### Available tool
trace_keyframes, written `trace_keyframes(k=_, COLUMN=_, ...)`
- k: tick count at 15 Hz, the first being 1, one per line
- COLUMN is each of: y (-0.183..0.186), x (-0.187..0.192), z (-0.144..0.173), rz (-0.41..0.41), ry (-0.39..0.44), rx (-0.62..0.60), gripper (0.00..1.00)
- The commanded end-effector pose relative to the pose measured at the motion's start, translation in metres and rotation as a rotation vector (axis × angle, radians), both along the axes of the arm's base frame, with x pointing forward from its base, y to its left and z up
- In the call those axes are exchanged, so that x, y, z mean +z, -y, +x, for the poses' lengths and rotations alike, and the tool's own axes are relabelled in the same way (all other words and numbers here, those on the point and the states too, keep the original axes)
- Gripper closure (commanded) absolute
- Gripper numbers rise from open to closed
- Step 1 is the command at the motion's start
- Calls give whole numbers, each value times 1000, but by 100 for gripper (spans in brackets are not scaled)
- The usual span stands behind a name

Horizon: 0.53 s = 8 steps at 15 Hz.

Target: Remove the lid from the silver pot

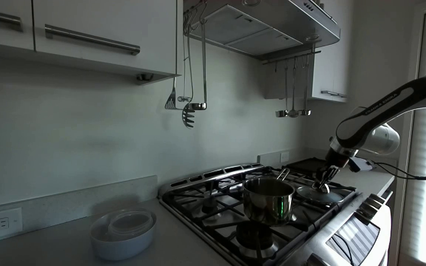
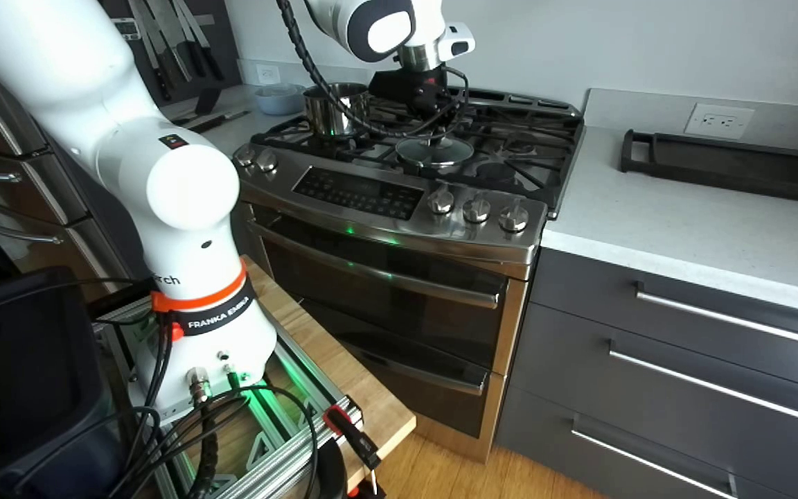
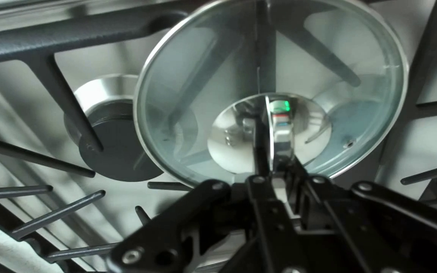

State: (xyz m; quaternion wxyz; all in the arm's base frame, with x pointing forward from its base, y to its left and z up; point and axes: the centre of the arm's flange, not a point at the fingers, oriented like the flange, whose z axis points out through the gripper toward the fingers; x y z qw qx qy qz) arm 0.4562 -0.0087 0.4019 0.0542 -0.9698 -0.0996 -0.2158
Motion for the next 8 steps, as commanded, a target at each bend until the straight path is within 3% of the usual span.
trace_keyframes(k=1, y=3, x=-3, z=3, rz=14, ry=22, rx=21, gripper=96)
trace_keyframes(k=8, y=1, x=-8, z=5, rz=0, ry=17, rx=42, gripper=96)
